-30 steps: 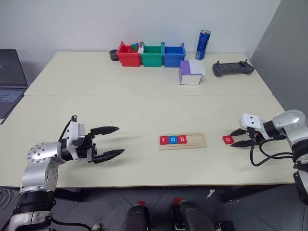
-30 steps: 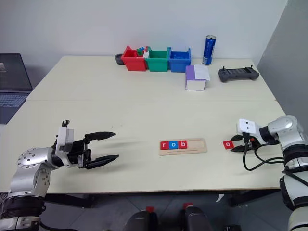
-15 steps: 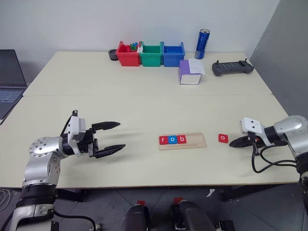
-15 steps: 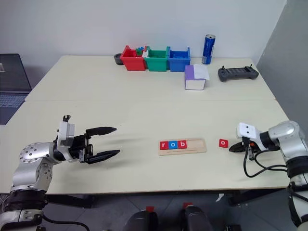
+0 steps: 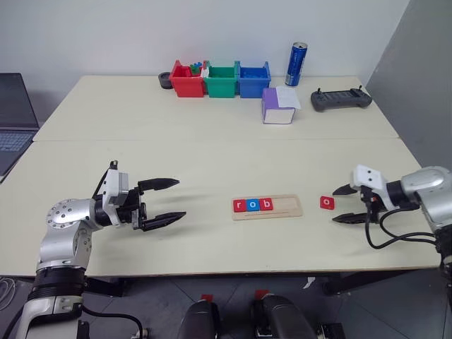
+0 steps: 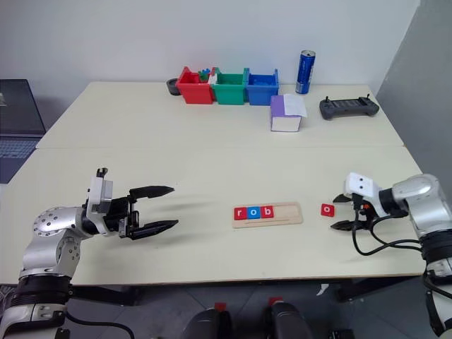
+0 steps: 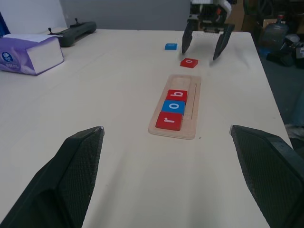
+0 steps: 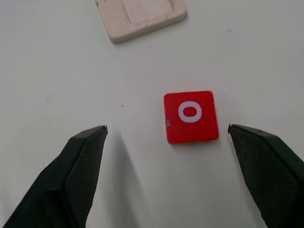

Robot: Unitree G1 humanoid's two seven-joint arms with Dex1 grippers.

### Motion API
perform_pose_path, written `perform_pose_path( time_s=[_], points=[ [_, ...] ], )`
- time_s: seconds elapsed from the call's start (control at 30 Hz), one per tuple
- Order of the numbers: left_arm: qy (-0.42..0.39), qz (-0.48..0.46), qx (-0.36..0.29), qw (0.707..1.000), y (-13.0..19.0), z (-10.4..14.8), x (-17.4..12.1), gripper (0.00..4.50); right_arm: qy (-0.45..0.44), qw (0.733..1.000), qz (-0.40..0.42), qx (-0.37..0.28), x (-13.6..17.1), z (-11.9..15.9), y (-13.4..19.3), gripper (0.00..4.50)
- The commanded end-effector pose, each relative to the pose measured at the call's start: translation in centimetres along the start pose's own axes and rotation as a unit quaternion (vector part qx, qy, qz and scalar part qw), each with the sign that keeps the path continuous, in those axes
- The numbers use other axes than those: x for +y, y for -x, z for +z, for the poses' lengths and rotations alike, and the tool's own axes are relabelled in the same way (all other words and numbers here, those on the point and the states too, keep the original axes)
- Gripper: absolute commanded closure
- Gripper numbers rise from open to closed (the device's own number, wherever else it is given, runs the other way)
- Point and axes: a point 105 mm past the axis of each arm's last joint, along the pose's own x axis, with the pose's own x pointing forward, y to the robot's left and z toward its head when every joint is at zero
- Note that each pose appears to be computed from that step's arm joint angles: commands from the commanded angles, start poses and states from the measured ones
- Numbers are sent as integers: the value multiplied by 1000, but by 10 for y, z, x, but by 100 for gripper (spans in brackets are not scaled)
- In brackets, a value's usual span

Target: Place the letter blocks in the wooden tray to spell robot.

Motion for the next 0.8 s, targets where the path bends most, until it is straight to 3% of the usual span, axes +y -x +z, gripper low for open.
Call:
perform_pose_path(
  time_s=[0.03, 0.23, 0.5, 0.53, 0.7, 0.8],
  points=[
    [-16, 6, -3, 1000, 3, 6, 2, 0, 21, 1000, -17, 8, -11, 4, 4, 23],
    [-15, 14, 0, 1000, 7, 6, -1, 0, 17, 1000, -11, 8, -15, 2, -6, 23],
    [-14, 19, 2, 1000, 10, 6, -2, 0, 15, 1000, -3, -1, -14, 8, -5, 292],
    [-14, 19, 2, 1000, 10, 6, -1, 0, 23, 1000, 0, -2, -14, 13, -1, 307],
    [-14, 15, 1, 1000, 8, 6, -1, 0, 101, 994, 38, -29, 4, 64, 12, 307],
    [-13, 8, 0, 1000, 4, 5, -3, 0, 140, 987, 65, -43, 18, 91, -2, 307]
  ],
)
